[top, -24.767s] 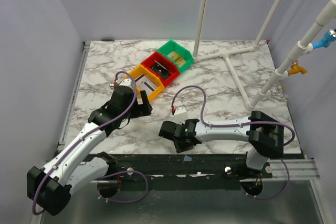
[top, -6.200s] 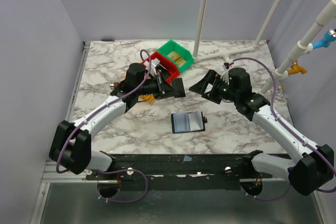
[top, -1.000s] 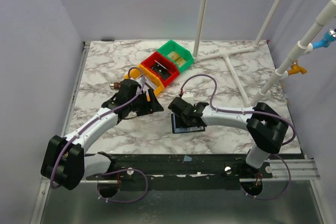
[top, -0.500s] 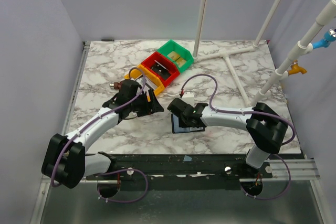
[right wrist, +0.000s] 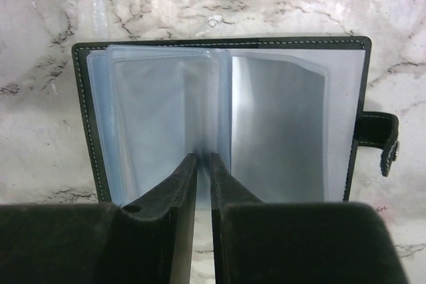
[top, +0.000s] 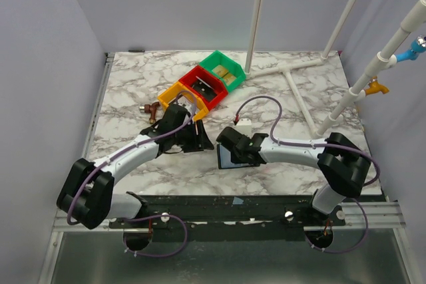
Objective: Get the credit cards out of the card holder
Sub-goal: Remove the credit card from the card holder.
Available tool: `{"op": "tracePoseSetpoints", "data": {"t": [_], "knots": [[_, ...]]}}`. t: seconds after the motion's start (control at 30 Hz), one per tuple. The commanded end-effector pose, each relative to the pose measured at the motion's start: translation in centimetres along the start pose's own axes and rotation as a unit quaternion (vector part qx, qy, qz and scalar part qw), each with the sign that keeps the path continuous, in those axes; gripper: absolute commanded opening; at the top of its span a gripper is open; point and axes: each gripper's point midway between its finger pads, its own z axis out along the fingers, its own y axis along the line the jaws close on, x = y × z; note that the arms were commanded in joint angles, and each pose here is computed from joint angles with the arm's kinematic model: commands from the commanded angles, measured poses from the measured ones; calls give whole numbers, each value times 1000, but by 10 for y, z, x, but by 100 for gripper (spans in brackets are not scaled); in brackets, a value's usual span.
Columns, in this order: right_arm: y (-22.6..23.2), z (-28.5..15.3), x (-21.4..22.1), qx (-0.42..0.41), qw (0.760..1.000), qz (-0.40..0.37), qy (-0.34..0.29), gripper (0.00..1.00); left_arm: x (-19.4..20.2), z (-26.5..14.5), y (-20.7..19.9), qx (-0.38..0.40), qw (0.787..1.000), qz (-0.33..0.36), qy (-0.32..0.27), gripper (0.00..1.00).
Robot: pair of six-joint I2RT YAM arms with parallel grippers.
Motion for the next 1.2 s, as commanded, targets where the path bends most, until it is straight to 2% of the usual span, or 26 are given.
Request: {"op": "tracePoseSetpoints", "data": {"t": [0.0, 0.27, 0.57, 0.7, 0.8, 0.87, 1.0, 1.17], "knots": [[-19, -2, 4, 21, 1000, 19, -4, 15, -2, 7, -20, 28, 1000, 11, 6, 50], [-25, -4, 2, -7, 998, 60, -1, 11, 0, 18, -32, 34, 999, 19, 22, 33], [-24, -1, 5, -33, 996, 77, 9, 9, 3, 29, -38, 33, 999, 22, 33, 25], [-20, -15, -12, -47, 996, 76, -13, 23, 2, 28, -34, 19, 999, 21, 27, 24], [-13, -25, -23, -64, 996, 56, -25, 41, 0, 26, -31, 12, 999, 23, 21, 25], [-8, -27, -26, -62, 997, 36, -32, 48, -1, 25, -30, 8, 1000, 22, 19, 25], [4, -26, -22, -24, 999, -20, -39, 49, -7, 20, -23, -2, 1000, 17, 8, 25], [14, -18, -16, -16, 998, -49, -34, 49, -15, 12, -13, -7, 1000, 7, -6, 25]]}}
